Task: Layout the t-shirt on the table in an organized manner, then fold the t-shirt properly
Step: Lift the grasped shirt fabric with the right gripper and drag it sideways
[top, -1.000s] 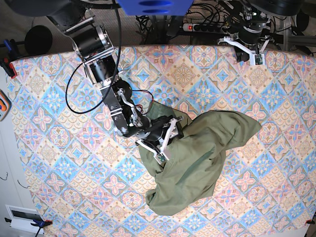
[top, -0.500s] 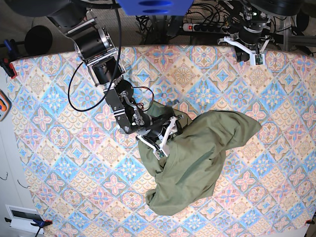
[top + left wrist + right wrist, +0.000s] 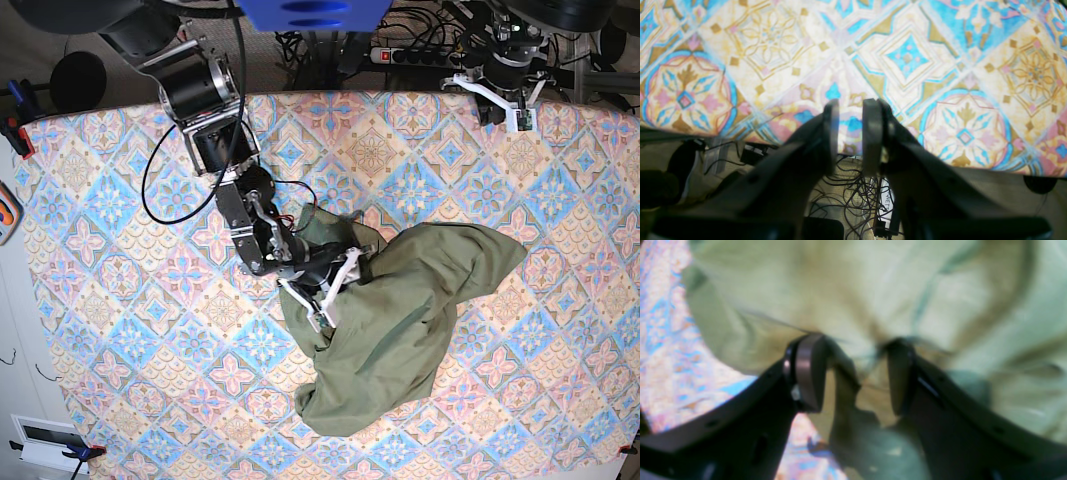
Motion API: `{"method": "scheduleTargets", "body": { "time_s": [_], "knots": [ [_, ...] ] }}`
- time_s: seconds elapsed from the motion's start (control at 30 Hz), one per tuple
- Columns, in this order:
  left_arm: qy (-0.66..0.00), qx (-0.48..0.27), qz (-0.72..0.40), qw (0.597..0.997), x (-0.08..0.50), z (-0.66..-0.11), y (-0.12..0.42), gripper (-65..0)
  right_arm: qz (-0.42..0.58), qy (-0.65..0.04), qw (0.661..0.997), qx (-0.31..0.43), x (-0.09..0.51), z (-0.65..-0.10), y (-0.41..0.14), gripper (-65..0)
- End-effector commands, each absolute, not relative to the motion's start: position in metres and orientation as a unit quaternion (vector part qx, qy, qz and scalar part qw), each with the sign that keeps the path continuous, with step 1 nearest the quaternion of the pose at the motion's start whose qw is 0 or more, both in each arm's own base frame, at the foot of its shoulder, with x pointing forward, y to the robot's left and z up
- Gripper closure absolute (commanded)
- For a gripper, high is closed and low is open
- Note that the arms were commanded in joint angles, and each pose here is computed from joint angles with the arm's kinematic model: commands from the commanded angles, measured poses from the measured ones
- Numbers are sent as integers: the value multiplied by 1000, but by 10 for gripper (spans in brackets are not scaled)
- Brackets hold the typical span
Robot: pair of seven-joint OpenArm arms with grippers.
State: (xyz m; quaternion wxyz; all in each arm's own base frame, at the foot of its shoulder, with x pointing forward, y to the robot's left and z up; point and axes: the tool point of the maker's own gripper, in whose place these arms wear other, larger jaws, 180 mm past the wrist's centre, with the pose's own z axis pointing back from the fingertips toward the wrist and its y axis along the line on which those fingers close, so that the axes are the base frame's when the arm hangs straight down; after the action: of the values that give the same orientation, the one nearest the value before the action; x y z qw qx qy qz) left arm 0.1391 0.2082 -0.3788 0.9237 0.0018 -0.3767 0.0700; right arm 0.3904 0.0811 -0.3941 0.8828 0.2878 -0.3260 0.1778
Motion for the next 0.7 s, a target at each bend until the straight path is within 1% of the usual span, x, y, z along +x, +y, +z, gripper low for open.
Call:
{"method": "scheduleTargets", "body": {
  "time_s": [0.0,0.23,0.3,0.37,0.43,0.5,0.53,0.6,0.67],
  "knots": [
    [-390,4,68,918,142,-371,210,-126,181,-358,865,301,405,-368,91,-285],
    [-390,4,68,918,142,-371,210,-126,179,-359,861,313,404,-365,102,-285],
    [-390,4,68,918,142,-371,210,-126,178,-360,861,313,405,-364,102,-272],
    [-390,4,68,918,142,-371,210,-126,177,-363,860,313,405,-362,101,-198],
    [-390,4,68,918,142,-371,210,-126,177,-364,859,313,406,-361,101,-94],
    [-390,4,68,918,142,-371,210,-126,177,-363,860,311,406,-363,99,-12],
    [-390,4,68,918,142,-371,210,-126,178,-361,861,310,405,-363,98,0],
    [-392,4,68,917,143,-370,210,-126,180,-371,856,312,406,-356,100,-9],
    [-393,4,68,917,144,-370,210,-126,187,-400,840,316,412,-332,103,-6]
  ]
}}
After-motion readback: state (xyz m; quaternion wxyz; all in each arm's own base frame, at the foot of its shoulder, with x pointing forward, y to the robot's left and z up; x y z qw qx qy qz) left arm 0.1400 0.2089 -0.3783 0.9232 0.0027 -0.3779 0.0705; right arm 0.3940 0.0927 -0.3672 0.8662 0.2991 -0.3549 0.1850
